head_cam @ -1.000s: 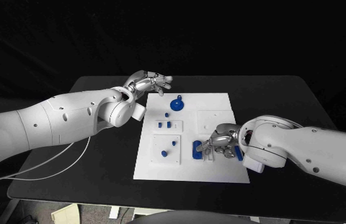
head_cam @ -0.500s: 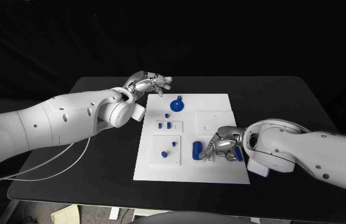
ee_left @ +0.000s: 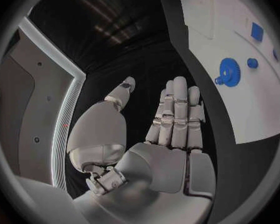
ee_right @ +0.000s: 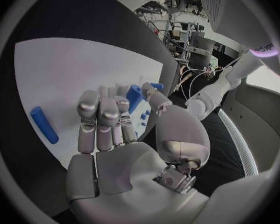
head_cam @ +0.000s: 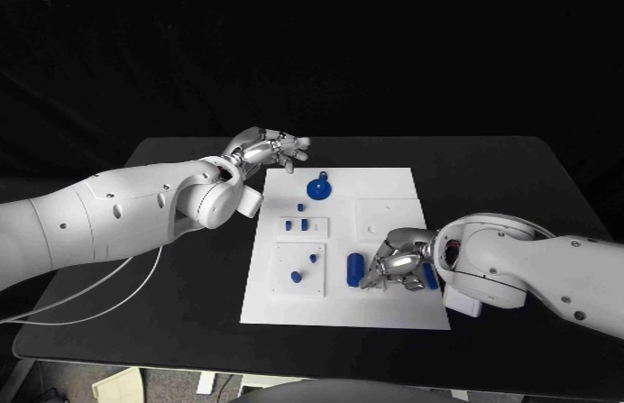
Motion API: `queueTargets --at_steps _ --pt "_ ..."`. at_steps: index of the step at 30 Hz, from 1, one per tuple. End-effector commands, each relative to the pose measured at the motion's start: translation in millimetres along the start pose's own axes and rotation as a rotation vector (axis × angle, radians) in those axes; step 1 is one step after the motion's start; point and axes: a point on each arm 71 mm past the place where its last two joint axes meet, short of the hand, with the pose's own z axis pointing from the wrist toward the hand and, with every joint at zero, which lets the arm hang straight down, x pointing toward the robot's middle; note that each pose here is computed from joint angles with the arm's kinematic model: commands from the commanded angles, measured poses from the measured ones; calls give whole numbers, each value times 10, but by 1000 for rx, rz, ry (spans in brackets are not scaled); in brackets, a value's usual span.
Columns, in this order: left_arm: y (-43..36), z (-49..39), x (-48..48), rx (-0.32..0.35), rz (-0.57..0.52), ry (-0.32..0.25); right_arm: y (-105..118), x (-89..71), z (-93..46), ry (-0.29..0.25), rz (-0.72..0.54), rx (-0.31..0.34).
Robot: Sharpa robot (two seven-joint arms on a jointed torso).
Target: Assemble the parts on the task board
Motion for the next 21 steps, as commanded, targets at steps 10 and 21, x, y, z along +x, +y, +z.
queueTargets --at_steps 10,21 --pt "-5 1 16 1 -10 14 -6 9 30 -5 -36 23" --pt "-2 -1 15 -2 -9 16 -22 26 28 26 -50 30"
